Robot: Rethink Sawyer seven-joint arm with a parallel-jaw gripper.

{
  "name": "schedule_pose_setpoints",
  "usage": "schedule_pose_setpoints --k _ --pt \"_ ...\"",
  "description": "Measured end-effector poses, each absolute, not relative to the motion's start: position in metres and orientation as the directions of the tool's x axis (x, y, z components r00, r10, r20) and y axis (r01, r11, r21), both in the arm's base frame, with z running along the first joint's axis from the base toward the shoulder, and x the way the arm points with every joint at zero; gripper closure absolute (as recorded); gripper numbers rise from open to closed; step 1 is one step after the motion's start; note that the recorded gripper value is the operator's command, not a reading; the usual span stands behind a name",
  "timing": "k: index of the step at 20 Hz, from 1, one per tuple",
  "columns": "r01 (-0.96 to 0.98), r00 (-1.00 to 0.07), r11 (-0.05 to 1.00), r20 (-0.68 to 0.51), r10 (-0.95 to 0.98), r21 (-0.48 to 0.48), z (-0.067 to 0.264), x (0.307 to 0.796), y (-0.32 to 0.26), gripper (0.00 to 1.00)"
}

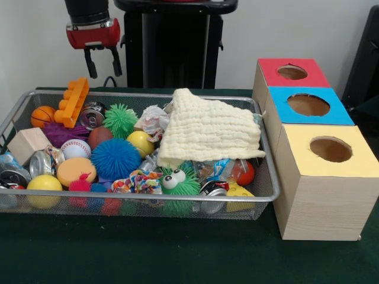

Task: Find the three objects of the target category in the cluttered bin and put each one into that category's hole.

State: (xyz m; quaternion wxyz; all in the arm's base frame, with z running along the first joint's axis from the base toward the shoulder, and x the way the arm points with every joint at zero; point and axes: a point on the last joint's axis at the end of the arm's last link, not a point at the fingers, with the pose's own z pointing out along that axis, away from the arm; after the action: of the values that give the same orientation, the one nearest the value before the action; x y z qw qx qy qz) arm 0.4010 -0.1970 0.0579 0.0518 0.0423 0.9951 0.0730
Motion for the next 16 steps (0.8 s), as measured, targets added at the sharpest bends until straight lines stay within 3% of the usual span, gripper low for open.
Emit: schedule_pose_setpoints --k 16 --pt "0.002 -0.998 0.99 -0.069 0.012 0.144 0.067 0.422 -0.176 0.0"
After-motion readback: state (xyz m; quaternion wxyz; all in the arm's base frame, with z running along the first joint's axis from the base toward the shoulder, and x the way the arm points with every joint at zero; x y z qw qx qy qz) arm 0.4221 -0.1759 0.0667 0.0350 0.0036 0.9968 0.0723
